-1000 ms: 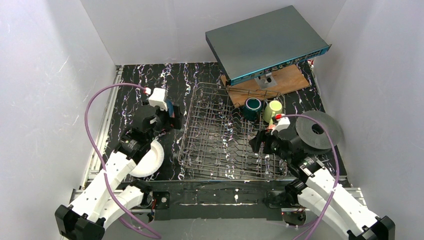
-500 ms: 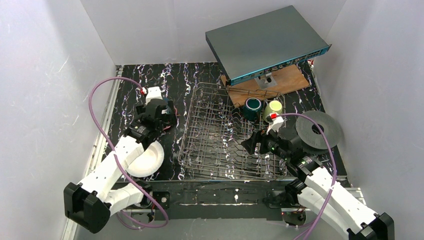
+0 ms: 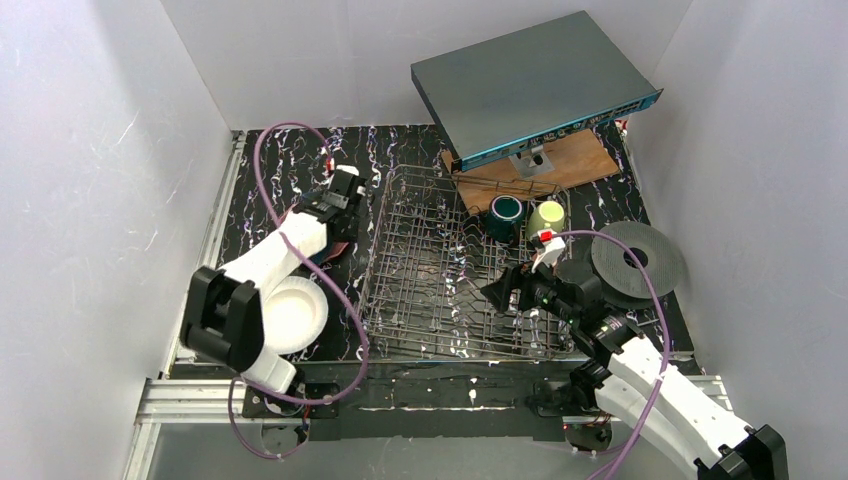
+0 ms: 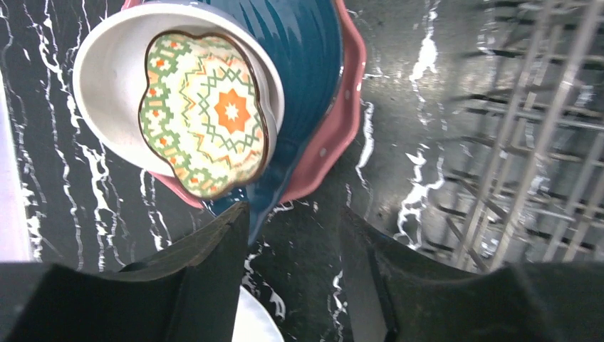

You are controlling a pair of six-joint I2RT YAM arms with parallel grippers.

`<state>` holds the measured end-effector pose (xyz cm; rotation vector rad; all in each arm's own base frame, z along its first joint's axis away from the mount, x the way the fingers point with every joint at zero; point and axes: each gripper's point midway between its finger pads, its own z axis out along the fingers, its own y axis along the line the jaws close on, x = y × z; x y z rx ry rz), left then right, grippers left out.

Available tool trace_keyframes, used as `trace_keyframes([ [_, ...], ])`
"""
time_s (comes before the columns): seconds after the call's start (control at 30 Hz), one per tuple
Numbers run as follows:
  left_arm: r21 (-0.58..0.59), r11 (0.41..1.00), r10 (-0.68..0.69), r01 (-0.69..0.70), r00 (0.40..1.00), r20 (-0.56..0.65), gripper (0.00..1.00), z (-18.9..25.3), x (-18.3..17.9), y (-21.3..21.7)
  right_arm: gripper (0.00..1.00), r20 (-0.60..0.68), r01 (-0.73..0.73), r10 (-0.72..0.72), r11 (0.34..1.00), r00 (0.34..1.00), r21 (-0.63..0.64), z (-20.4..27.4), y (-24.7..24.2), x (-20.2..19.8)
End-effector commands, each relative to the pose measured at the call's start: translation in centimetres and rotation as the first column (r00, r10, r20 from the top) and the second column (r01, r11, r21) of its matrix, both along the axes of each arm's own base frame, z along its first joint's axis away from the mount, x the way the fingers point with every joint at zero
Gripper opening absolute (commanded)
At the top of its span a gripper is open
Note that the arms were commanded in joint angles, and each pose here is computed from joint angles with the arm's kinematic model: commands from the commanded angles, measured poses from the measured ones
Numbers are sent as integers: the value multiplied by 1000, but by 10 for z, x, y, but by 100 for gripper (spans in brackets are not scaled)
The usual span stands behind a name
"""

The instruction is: Load the mixed dishes into the dish rack

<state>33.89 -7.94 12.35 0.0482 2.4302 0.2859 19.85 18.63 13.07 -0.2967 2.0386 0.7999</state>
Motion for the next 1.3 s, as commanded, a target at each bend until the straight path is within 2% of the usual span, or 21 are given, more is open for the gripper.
trace_keyframes([
  [0.0,183,983,-15,24,999,-47,42,2,22,20,92,71,-7,5,999,997,38,17,3,4],
  [0.1,267,964,11,5,998,-61,35,-1,33,35,92,64,-14,11,999,998,38,16,4,2],
  [0.3,196,980,-34,47,997,-71,35,-15,41,28,92,41,-39,37,999,998,37,16,8,0],
  [0.57,182,982,-22,47,990,-138,27,-33,40,25,92,27,-36,36,999,999,10,23,7,2],
  [0.77,150,986,-43,73,979,-197,15,-42,42,16,92,22,-29,30,999,999,-23,31,3,2],
  [0.87,171,982,-44,80,978,-205,0,-36,44,18,93,27,-29,30,999,999,-23,38,2,2],
  [1.07,112,991,-66,77,993,-94,0,3,37,15,97,-2,-50,51,998,999,24,52,10,-2],
  [1.27,-13,993,-116,117,991,62,0,47,15,4,98,-59,-60,63,997,996,50,51,18,-5],
])
